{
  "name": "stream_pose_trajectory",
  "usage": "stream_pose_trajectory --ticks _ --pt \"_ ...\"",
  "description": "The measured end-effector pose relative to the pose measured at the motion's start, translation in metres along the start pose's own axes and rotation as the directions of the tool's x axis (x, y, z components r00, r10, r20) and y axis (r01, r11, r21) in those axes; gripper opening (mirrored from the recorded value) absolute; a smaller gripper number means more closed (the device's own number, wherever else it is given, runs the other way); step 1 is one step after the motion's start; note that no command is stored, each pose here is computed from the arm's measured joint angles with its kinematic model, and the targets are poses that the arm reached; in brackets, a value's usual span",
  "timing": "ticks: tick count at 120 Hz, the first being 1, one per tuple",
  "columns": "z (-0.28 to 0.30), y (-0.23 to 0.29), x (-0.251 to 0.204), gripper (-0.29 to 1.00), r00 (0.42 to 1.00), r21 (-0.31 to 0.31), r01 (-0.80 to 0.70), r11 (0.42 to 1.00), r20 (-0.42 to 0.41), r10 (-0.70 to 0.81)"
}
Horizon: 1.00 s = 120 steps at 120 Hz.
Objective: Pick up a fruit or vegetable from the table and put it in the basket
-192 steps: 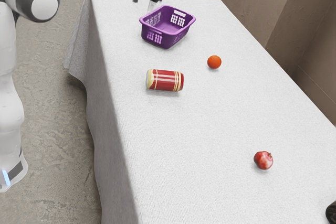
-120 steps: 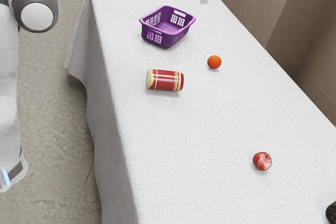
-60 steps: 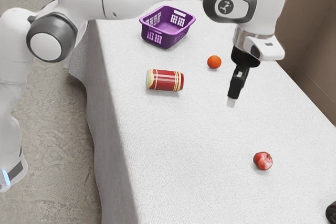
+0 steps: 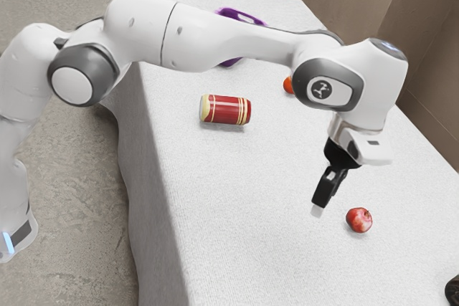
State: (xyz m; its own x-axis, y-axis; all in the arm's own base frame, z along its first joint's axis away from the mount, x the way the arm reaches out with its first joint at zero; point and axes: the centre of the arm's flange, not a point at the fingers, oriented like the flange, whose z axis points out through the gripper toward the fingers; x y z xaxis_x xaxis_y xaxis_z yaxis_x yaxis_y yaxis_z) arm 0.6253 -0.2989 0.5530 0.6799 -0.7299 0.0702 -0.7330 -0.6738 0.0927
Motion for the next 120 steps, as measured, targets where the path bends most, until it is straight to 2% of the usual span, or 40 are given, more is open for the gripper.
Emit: stream_pose_trajectory --ticks 13,32,60,76,120 --pt "0.014 -0.016 0.005 0.68 1.0 0.005 0.006 1.0 -0.017 -0.006" --pt "0.028 -0.066 0.005 0.68 0.996 0.035 0.05 0.998 -0.082 -0.047" --pt "0.065 -0.108 0.019 0.68 0.982 0.075 0.065 0.995 -0.182 -0.05" --pt "0.078 -0.123 0.026 0.68 0.97 0.093 0.068 0.993 -0.239 -0.044" --pt "0.113 -0.168 0.022 0.68 0.945 0.112 0.108 0.988 -0.32 -0.066"
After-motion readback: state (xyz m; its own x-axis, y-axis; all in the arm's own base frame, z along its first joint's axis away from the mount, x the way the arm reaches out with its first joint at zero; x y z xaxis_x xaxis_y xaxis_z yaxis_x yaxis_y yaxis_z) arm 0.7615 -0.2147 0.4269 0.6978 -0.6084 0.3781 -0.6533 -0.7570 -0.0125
